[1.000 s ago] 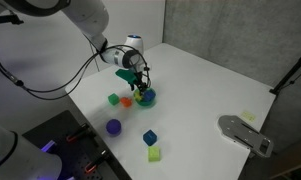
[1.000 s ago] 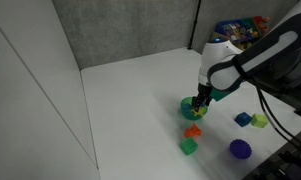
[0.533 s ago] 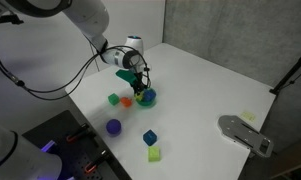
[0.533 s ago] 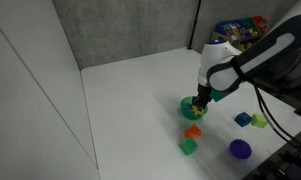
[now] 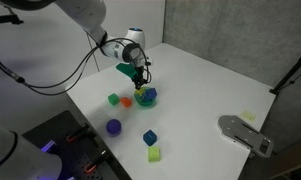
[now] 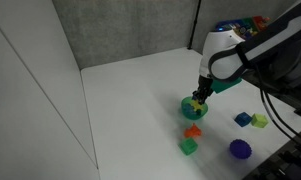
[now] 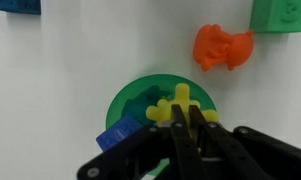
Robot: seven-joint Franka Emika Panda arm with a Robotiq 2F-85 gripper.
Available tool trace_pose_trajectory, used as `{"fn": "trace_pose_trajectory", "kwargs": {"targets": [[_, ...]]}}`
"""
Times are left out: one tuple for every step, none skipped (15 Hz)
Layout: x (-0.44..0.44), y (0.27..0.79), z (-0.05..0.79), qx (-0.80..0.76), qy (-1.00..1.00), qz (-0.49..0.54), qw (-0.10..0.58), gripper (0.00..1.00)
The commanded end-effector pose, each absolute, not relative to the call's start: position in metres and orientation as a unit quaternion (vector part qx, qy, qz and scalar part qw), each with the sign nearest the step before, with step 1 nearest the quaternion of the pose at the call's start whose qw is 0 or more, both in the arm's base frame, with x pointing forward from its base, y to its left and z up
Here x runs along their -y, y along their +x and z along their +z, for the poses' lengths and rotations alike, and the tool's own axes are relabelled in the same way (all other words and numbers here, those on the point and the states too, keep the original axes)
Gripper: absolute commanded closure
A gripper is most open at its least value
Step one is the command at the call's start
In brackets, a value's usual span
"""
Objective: Remove the yellow microbe shaped toy from the green bowl and place it on the table
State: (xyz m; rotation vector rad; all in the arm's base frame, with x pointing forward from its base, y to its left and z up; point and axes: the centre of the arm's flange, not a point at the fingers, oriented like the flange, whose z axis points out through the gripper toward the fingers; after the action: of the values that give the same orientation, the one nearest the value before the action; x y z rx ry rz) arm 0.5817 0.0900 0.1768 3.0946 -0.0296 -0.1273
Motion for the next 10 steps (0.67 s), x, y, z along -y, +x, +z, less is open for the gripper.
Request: {"fn": "trace_pose_trajectory", "kwargs": {"targets": [[-0.088, 0.579, 0.230, 0.015, 0.999, -0.039, -0.002, 0.95], [-0.086, 0.581, 0.240, 0.018, 0.999, -0.035, -0.001, 0.95], [-0.080, 0.583, 0.249, 0.024, 0.999, -0.030, 0.002, 0.95], [-0.072, 0.586, 0.257, 0.030, 0.999, -0.022, 0.008, 0.95], [-0.063, 0.588, 0.263, 0.038, 0.999, -0.019, 0.009, 0.95], [-0.050, 0.590, 0.268, 0.048, 0.999, -0.014, 0.012, 0.95], [-0.036, 0.591, 0.270, 0.058, 0.998, -0.011, 0.015, 0.95], [-0.022, 0.592, 0.271, 0.069, 0.997, -0.010, 0.017, 0.95], [-0.006, 0.592, 0.269, 0.082, 0.996, -0.011, 0.019, 0.95], [0.009, 0.590, 0.266, 0.094, 0.995, -0.013, 0.022, 0.95]]}}
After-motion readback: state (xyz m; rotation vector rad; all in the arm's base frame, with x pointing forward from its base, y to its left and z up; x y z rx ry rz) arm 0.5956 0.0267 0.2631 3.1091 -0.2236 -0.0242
